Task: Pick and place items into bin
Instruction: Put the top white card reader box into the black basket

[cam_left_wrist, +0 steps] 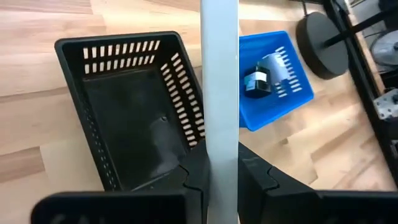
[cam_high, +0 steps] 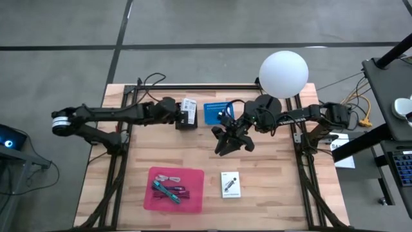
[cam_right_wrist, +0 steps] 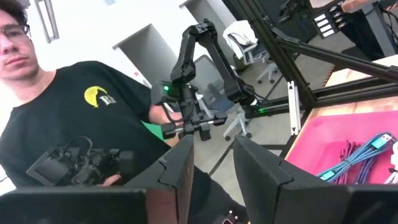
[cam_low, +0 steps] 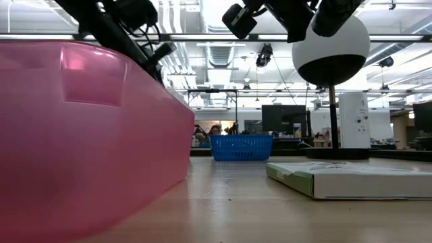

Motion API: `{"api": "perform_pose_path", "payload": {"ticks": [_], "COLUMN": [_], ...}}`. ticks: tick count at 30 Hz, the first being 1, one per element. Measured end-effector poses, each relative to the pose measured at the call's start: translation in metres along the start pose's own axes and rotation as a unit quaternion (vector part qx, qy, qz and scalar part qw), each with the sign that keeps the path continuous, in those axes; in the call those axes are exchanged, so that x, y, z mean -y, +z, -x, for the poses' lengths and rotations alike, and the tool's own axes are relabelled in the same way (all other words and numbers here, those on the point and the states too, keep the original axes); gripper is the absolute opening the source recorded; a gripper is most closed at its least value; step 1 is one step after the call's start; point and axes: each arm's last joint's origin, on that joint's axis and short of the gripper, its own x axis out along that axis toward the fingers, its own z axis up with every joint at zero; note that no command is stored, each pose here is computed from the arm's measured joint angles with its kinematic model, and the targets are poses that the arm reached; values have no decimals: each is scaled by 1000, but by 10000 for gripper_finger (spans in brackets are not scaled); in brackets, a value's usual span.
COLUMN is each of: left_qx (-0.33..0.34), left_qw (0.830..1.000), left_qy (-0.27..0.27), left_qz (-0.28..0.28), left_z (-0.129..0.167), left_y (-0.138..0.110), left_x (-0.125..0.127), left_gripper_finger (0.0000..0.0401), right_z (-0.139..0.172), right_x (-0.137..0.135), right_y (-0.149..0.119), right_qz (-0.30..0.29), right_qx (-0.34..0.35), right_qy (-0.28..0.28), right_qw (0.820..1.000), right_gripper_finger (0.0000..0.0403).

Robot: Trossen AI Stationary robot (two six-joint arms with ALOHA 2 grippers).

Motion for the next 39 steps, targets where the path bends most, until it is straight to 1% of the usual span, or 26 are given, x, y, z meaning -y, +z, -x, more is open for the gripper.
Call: {"api": "perform_pose_path", "payload": {"ticks": [6, 10, 15, 19, 23, 28, 31, 34, 39], "left_qx": [-5, -12, -13, -32, -38, -39, -33, -31, -46], "left_qw": [1000, 999, 999, 998, 998, 997, 997, 997, 997], "left_qy": [22, 48, 51, 48, 55, 61, 58, 57, 48], "left_qz": [3, 3, 3, 5, 7, 10, 26, 30, 36], "left_z": [-12, -18, -21, -24, -28, -32, -32, -32, -33], "left_y": [2, 2, 3, 2, 0, 1, 3, 5, 7], "left_x": [-3, -9, -11, -12, -14, -15, -15, -16, -17], "left_gripper_finger": [32, 34, 35, 36, 37, 37, 32, 30, 44], "right_z": [0, 0, 0, 0, 0, 0, 0, 0, 0], "right_x": [2, 2, 2, 3, 3, 3, 3, 2, 3], "right_y": [-2, -2, -2, -2, -2, -2, -2, -2, -2], "right_qz": [-13, -16, -15, -15, -15, -15, -15, -16, -15], "right_qx": [-6, -7, -7, -8, -7, -8, -8, -8, -8], "right_qy": [-6, -8, -8, -8, -8, -8, -8, -8, -8], "right_qw": [1000, 1000, 1000, 1000, 1000, 1000, 1000, 1000, 1000], "right_gripper_finger": [103, 98, 96, 99, 100, 94, 93, 95, 94]}}
